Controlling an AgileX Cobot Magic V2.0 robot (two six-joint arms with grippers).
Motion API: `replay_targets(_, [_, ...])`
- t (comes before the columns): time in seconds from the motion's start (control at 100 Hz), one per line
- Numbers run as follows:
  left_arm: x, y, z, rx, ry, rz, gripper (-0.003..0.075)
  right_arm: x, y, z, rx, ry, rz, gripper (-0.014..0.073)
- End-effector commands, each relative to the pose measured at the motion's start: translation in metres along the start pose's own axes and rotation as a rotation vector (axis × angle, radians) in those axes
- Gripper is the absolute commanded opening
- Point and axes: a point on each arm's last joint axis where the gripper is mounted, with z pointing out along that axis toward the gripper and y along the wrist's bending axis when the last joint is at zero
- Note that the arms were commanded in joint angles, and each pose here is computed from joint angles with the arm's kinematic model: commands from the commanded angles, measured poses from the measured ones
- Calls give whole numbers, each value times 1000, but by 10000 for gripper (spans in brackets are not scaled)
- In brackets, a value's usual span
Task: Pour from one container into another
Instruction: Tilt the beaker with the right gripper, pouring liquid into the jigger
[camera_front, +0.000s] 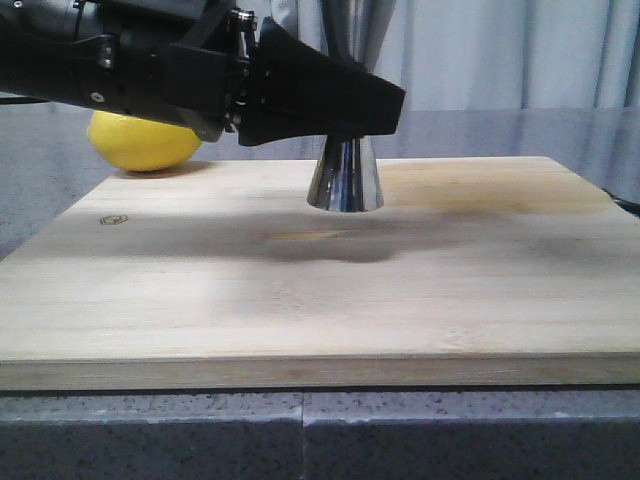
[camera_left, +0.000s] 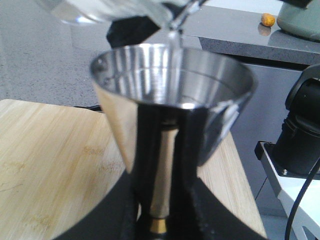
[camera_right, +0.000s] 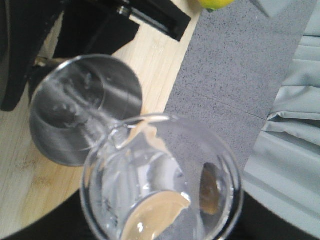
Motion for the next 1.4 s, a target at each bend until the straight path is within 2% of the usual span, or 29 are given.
replay_targets(0.0, [-32, -13, -4, 66, -138, 43, -19, 4, -13, -21, 120, -9, -1, 197])
replay_targets(0.43, [-32, -12, -4, 63, -137, 43, -19, -2, -12, -23, 138, 5, -48, 197])
replay_targets(1.39, [-32, -12, -4, 63, -137, 43, -19, 1, -14, -24, 150, 35, -66, 197])
